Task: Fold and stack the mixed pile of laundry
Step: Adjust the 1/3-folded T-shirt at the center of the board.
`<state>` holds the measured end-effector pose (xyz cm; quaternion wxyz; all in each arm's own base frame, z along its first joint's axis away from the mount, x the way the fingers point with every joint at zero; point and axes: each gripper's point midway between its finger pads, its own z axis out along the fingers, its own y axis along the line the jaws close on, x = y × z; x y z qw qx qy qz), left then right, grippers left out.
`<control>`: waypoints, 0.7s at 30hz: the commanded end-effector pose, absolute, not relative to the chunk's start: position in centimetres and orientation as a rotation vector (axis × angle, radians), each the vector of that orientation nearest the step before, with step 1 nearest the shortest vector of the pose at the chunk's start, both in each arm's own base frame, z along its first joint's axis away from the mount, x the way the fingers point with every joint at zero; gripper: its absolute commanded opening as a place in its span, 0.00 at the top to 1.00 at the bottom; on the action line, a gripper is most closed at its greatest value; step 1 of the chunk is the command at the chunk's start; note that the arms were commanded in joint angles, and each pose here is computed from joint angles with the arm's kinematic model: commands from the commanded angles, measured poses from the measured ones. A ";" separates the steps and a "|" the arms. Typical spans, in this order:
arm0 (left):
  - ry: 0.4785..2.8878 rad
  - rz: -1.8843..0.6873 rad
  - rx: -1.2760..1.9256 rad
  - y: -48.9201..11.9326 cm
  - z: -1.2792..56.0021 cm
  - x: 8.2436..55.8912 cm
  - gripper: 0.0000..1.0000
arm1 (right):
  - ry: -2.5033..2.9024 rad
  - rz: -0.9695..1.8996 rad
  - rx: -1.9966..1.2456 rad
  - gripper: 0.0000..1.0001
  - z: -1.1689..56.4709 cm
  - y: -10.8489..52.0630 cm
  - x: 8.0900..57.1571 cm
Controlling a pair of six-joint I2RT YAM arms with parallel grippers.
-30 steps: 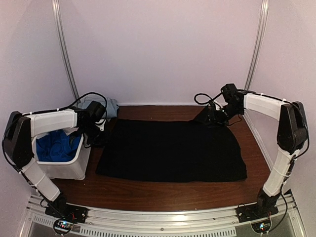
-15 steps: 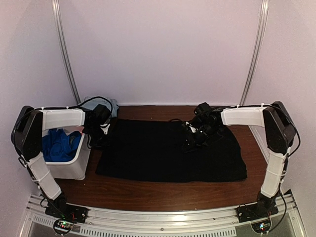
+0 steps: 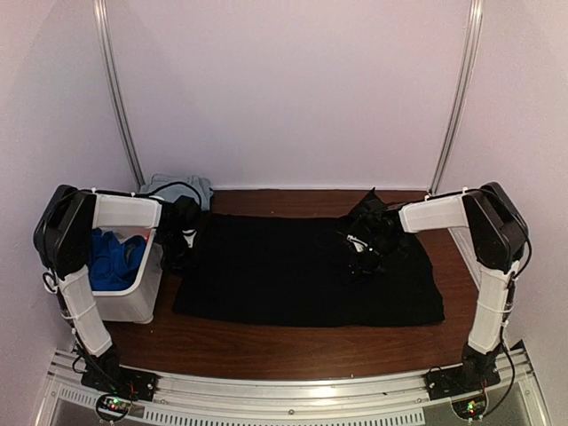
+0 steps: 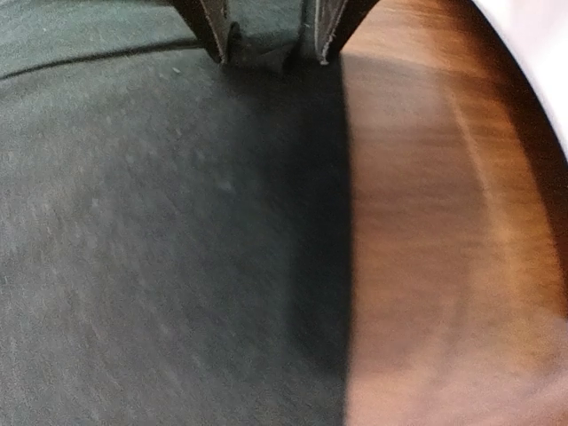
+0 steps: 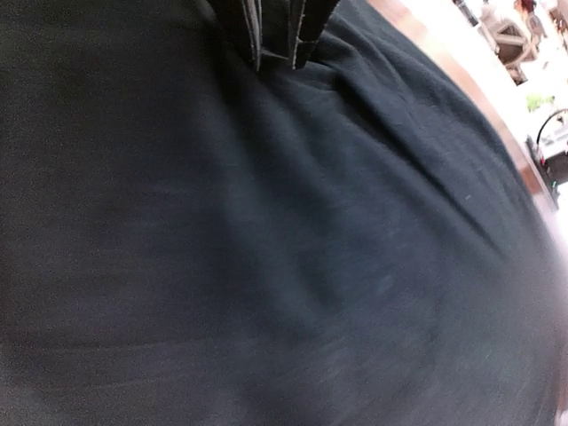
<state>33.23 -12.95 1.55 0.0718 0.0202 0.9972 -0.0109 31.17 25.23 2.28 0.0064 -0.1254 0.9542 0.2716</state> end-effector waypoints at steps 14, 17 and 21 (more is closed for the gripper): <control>2.847 -0.287 0.279 -16.5 6.9 31.1 0.49 | 3.022 0.585 -0.082 0.75 6.2 16.5 28.2; 2.885 -0.276 0.319 -17.7 5.5 29.7 0.50 | 3.060 0.576 0.027 0.75 4.5 14.6 27.4; 2.947 -0.259 0.315 -18.2 3.2 27.8 0.52 | 3.138 0.480 0.069 0.76 2.3 12.1 25.8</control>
